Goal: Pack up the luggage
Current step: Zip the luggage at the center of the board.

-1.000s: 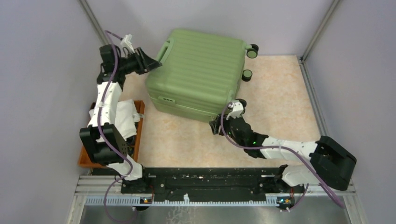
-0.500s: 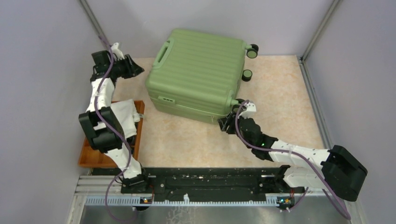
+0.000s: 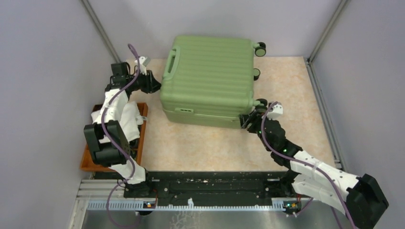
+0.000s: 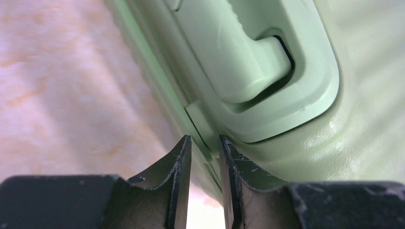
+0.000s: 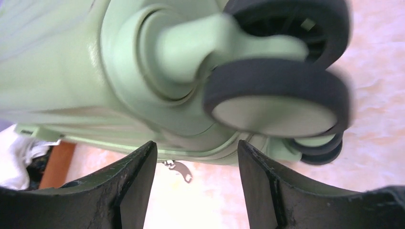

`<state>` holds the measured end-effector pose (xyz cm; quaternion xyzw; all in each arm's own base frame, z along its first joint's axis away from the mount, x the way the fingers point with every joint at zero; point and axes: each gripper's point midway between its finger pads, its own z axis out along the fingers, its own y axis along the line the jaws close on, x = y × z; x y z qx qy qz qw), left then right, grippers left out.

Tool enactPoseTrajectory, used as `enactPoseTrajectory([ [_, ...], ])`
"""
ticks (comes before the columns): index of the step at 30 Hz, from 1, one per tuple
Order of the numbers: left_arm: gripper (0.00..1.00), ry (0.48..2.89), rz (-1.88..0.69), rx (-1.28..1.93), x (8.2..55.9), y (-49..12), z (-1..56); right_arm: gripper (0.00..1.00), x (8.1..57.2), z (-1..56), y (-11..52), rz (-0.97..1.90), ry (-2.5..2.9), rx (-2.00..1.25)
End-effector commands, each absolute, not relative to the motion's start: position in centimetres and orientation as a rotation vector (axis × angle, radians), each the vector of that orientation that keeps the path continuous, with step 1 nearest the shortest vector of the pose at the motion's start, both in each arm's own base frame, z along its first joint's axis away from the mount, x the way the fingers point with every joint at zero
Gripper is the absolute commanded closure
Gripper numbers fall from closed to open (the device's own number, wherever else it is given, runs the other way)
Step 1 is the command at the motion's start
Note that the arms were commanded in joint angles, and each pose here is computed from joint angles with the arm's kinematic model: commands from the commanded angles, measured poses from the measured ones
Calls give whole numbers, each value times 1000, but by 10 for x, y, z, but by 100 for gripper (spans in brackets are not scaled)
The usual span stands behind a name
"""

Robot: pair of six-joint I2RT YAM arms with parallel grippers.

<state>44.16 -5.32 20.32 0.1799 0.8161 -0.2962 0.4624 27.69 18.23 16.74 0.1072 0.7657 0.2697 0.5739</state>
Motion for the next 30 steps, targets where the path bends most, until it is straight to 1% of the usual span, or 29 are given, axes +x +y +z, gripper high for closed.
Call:
enactPoseTrajectory([
  [1,65,1993,-1107,676,351,-135,213,37,274,156,150,521,1815,262],
  [2,65,1989,-1111,684,345,-135,217,36,272,154,147,517,1818,269],
  [4,60,1990,-1085,692,340,-131,225,36,270,151,141,502,1830,282],
  [6,50,2003,-1016,657,345,-118,237,36,267,144,137,483,1856,288],
  [7,43,2025,-951,592,354,-104,242,36,265,141,136,479,1867,287],
  [8,27,2053,-884,496,366,-87,248,36,263,138,135,476,1876,283],
  [9,5,2042,-843,449,374,-74,254,36,261,136,135,479,1883,277],
  [10,2,2028,-822,397,381,-63,259,36,260,134,136,483,1888,268],
  [14,1,2018,-844,263,396,-52,254,34,258,129,135,465,1908,249],
  [19,1,2097,-932,174,411,-69,218,32,260,123,133,444,1927,226],
  [23,2,2102,-940,167,431,-81,207,32,261,117,126,465,1927,259],
  [25,7,2114,-931,163,440,-85,206,32,260,115,124,460,1930,265],
  [26,12,2122,-915,157,444,-86,204,33,260,115,123,454,1931,265],
  [30,40,2143,-870,104,460,-88,200,35,261,114,119,425,1927,261],
])
